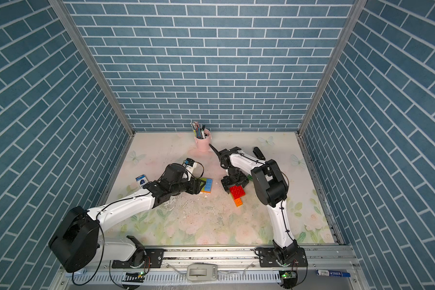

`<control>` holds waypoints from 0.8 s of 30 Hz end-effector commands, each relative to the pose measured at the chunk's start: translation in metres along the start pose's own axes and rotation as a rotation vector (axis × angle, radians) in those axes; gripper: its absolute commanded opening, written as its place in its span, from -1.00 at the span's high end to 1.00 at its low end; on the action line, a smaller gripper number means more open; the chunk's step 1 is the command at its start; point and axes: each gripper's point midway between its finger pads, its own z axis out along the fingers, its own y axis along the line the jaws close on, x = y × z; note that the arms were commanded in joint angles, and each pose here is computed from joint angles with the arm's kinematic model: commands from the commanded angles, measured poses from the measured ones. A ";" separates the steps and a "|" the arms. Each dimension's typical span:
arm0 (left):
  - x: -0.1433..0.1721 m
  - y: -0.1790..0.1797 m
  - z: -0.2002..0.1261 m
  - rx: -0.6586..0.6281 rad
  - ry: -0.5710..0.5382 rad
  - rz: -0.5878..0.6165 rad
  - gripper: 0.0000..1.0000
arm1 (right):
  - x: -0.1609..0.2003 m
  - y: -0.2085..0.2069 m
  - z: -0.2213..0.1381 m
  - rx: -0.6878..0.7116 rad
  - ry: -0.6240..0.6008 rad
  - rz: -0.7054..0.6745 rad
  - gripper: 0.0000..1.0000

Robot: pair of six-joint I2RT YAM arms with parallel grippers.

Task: Assemble a rectangle with lego
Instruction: Assemble the lego brick with the lego brick.

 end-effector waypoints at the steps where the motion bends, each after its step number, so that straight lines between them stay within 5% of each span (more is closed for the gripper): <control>1: -0.013 0.007 -0.009 -0.046 -0.031 -0.002 -0.49 | -0.006 0.007 -0.056 -0.069 -0.132 0.019 -0.82; 7: -0.015 0.000 -0.001 -0.071 0.009 0.027 -0.52 | 0.004 -0.020 -0.087 -0.079 -0.253 0.158 -0.70; 11: -0.014 -0.046 0.021 -0.004 0.065 0.135 -0.51 | 0.021 -0.047 -0.076 -0.115 -0.268 0.264 -0.56; 17: 0.002 -0.102 0.064 0.083 0.162 0.208 -0.46 | 0.025 -0.049 -0.049 -0.112 -0.233 0.249 -0.50; 24: 0.009 -0.108 0.080 0.097 0.189 0.204 -0.33 | 0.016 -0.036 -0.038 -0.173 -0.219 0.216 -0.48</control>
